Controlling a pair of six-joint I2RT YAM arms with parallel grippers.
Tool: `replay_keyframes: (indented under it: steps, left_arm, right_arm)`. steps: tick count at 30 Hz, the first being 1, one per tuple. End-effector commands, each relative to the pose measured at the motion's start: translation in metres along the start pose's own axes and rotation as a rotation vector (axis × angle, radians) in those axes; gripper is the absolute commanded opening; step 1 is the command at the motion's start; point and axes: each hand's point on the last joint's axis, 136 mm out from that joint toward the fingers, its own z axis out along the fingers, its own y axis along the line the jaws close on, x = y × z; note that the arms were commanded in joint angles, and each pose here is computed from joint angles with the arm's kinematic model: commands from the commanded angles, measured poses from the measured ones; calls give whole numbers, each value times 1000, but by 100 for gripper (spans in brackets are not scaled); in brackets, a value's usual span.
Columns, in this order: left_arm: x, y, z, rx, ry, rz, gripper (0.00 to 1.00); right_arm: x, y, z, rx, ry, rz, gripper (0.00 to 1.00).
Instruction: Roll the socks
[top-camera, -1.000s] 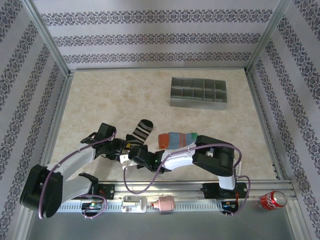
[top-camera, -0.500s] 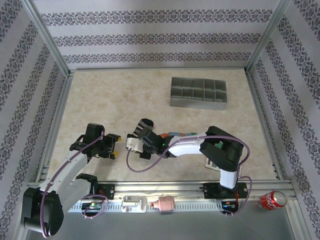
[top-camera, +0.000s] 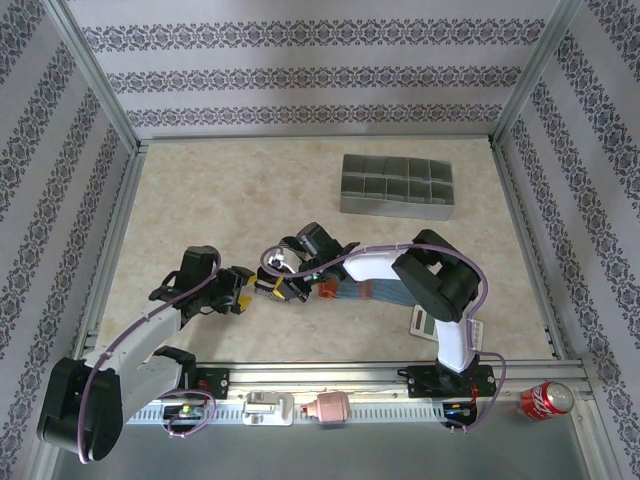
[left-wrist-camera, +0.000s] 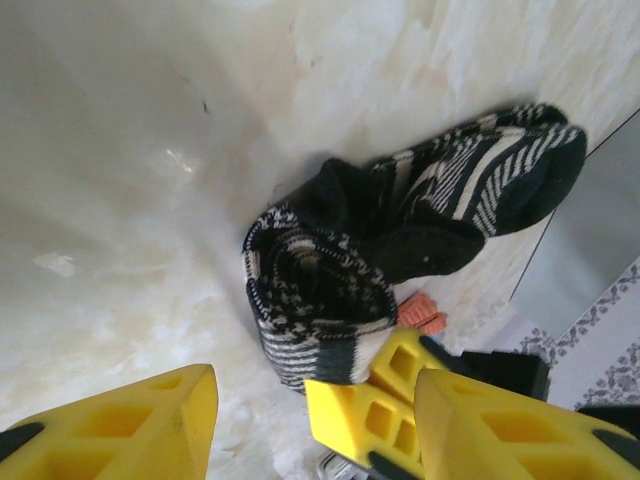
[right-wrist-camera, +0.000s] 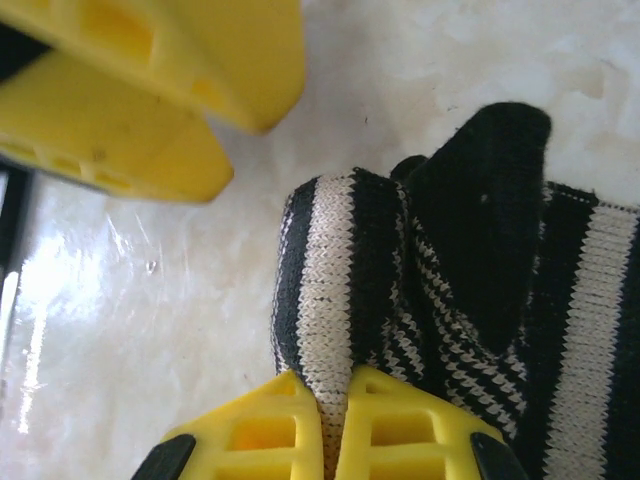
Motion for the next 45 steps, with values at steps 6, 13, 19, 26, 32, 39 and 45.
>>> replay_keyframes:
  steps: [6, 13, 19, 26, 32, 39, 45]
  left_arm:
    - [9, -5, 20, -1, 27, 84, 53]
    - [8, -2, 38, -57, 28, 135, 51]
    - [2, 56, 42, -338, 25, 145, 34]
    - [2, 86, 33, -482, 28, 100, 29]
    - [1, 77, 34, -482, 20, 98, 29]
    - [1, 70, 37, -463, 29, 102, 29]
    - [2, 67, 37, -464, 35, 108, 29]
  right_arm:
    - [104, -3, 6, -42, 302, 355, 0]
    - [109, -8, 8, -52, 336, 392, 0]
    - [106, -17, 5, 16, 349, 337, 5]
    - [57, -9, -22, 203, 196, -14, 41]
    - [22, 12, -48, 497, 111, -401, 56]
    - [11, 28, -46, 710, 143, -621, 62]
    - [1, 19, -16, 806, 225, -750, 61]
